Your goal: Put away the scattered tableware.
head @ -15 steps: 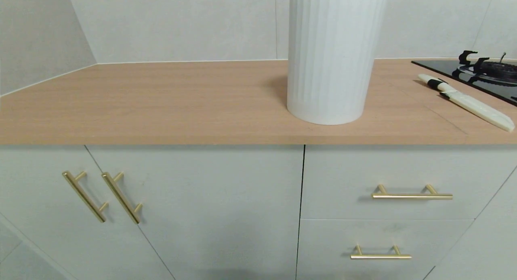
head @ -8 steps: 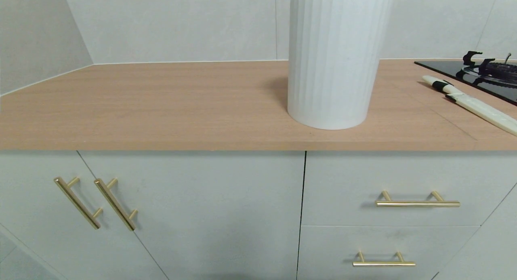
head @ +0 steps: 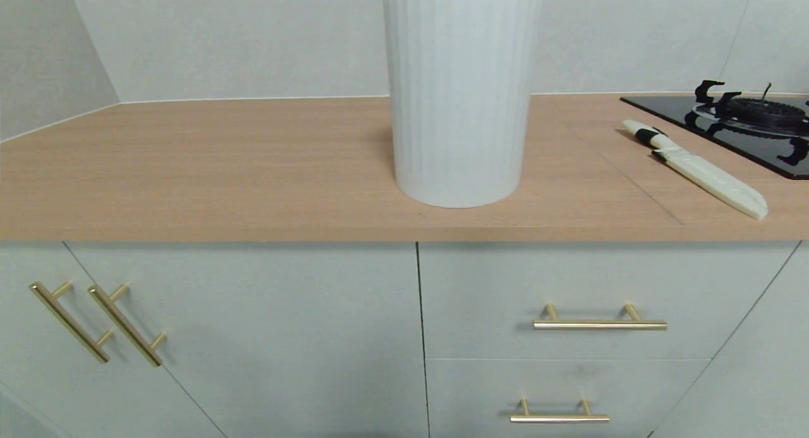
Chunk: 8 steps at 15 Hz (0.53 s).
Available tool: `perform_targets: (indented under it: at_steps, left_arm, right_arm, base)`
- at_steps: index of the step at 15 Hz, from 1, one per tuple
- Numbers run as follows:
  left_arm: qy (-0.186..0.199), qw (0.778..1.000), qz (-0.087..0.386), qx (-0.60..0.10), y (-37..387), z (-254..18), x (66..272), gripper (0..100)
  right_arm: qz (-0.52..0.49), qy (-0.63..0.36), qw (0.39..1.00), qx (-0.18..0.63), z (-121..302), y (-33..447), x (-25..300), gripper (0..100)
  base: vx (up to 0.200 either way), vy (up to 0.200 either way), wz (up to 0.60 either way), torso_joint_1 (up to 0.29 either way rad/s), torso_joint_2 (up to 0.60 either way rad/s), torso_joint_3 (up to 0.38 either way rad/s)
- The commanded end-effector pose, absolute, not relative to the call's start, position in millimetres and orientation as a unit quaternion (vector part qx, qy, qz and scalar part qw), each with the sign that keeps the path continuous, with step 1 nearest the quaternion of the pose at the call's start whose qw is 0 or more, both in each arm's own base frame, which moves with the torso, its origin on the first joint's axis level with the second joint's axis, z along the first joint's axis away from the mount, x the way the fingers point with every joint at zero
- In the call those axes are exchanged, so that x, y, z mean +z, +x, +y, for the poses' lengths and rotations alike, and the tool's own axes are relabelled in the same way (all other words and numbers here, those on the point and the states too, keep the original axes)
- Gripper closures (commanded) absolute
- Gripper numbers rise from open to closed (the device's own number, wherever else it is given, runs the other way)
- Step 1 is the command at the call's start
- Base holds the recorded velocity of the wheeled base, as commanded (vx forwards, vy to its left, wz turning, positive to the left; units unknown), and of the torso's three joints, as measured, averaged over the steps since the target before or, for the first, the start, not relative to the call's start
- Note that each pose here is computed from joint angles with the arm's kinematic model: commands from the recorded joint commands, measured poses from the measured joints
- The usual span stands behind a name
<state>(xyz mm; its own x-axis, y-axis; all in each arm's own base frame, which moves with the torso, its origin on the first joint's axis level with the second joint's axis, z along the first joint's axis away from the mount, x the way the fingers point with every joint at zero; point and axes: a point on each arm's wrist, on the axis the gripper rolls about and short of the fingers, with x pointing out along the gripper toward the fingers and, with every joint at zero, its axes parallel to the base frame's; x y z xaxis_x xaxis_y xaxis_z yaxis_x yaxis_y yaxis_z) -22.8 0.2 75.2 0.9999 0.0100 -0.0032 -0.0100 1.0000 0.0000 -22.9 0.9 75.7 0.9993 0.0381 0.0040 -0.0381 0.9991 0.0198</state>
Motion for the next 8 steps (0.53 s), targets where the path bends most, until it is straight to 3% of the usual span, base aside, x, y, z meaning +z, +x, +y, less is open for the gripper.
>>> perform_targets:
  at_steps: [1,8]
  left_arm:
    - [0.0,1.0,0.002,0.005,-22.7,0.2,75.2,0]
    - [0.0,1.0,0.002,0.005,-22.7,0.2,75.2,0]
  right_arm:
    - [-0.002,0.01,1.0,0.019,0.9,-22.8,76.0,0]
    - [-0.002,0.005,1.0,0.019,0.9,-22.8,76.0,0]
  base:
    - [0.0,0.0,0.0,0.0,0.0,0.0]
    - [0.0,0.0,0.0,0.0,0.0,0.0]
